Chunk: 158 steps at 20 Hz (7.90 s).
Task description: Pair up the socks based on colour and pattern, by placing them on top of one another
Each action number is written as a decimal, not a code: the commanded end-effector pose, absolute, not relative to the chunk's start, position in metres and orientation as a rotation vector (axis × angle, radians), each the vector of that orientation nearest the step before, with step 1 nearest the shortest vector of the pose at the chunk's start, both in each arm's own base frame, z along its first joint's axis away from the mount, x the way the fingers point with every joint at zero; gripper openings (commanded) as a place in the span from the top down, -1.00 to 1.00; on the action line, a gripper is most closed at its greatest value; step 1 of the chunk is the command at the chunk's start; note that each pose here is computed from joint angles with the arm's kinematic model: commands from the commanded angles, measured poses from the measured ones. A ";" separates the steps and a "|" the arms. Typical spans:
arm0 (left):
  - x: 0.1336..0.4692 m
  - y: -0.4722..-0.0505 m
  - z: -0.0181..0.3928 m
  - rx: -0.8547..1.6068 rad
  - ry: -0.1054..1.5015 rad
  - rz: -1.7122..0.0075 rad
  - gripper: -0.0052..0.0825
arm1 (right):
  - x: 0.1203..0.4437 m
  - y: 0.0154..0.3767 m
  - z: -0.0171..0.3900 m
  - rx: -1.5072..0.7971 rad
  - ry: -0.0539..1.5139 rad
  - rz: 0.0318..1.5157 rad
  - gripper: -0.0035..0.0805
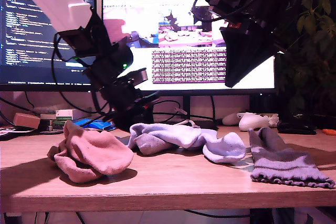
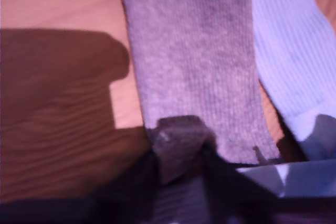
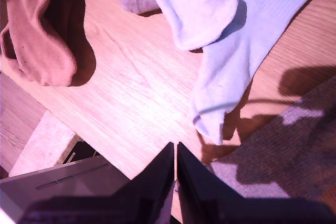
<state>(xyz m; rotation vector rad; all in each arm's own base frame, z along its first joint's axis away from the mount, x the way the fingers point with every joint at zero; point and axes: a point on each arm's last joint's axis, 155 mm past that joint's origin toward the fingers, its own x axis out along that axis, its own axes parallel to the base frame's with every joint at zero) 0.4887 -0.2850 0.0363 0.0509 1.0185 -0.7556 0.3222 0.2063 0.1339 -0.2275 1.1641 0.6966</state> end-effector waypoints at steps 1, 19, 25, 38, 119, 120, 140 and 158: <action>0.491 -0.290 0.023 0.045 1.025 -0.765 0.93 | 0.318 0.209 0.125 -0.236 1.184 0.710 0.94; 0.468 -0.324 0.203 -0.112 0.953 -1.023 0.93 | 0.379 0.210 0.155 -0.069 0.971 0.636 0.52; 0.462 -0.337 0.267 -0.245 0.886 -1.089 0.93 | 0.388 0.223 0.184 0.077 0.868 0.809 0.09; 0.434 -0.355 0.330 -0.384 0.859 -1.222 0.93 | 0.419 0.237 0.236 0.090 0.588 0.924 0.03; 0.377 -0.315 0.190 0.356 1.074 -0.784 0.94 | 0.284 0.127 0.247 -0.051 0.704 0.563 0.95; 0.372 -0.311 0.186 0.354 1.065 -0.784 0.94 | 0.285 0.128 0.247 -0.052 0.702 0.564 0.95; 0.287 -0.247 0.199 0.141 0.496 -0.790 0.94 | 0.245 0.122 0.249 0.080 0.467 0.553 0.95; 0.276 -0.256 0.209 0.135 0.413 -0.831 0.94 | 0.265 0.171 0.177 0.406 0.810 0.693 0.95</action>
